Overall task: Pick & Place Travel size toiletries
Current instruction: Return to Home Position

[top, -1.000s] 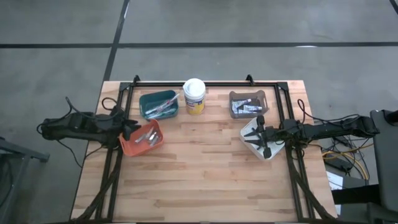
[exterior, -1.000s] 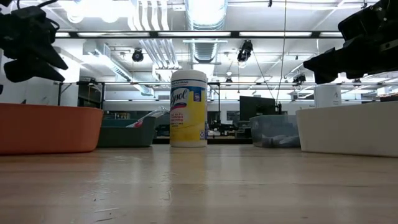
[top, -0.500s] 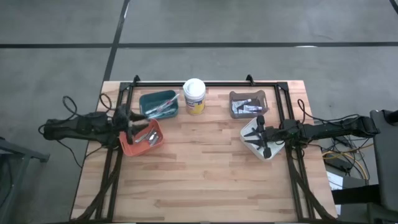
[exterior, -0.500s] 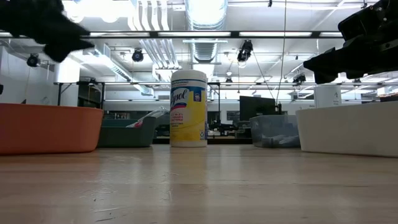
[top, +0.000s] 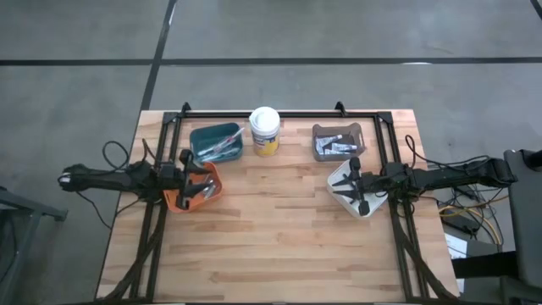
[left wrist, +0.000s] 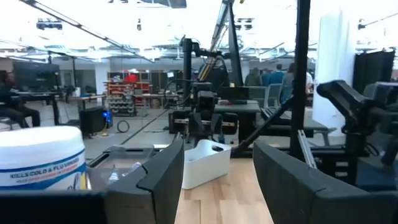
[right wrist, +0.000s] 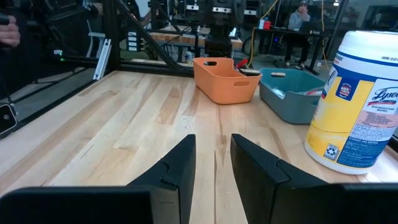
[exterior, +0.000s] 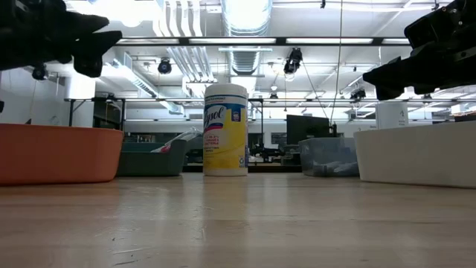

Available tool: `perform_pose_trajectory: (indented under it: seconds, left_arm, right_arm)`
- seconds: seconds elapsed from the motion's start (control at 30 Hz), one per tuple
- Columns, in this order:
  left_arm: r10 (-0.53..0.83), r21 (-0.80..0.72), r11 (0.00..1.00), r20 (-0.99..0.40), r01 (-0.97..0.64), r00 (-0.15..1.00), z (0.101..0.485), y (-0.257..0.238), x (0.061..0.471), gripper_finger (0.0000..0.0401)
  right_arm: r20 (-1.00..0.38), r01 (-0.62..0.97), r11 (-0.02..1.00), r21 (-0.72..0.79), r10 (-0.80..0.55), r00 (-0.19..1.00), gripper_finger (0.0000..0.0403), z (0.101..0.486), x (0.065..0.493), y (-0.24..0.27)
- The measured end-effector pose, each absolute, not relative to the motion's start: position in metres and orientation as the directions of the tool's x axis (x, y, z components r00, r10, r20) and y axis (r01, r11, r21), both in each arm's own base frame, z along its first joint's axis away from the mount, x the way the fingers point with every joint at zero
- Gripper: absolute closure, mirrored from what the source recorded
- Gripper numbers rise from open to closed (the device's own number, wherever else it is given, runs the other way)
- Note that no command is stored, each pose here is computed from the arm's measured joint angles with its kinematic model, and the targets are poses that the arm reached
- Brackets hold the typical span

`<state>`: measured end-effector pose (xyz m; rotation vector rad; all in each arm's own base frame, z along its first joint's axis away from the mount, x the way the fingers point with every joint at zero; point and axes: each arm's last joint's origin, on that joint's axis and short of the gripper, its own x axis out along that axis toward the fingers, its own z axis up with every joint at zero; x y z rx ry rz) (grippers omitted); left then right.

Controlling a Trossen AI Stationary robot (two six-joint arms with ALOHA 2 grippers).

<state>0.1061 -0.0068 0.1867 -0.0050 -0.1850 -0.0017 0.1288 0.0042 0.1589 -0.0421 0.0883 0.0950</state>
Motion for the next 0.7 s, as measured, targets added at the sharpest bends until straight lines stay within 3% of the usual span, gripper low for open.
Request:
perform_pose_trajectory:
  seconds: [0.7]
  left_arm:
    - [0.038,0.225,0.973,0.066,-0.052,0.997,0.174,-0.006,0.107,0.0203]
  right_arm:
    - [-0.09,-0.097,0.995,-0.038,0.093,0.992,0.0307,0.159,0.129,0.004]
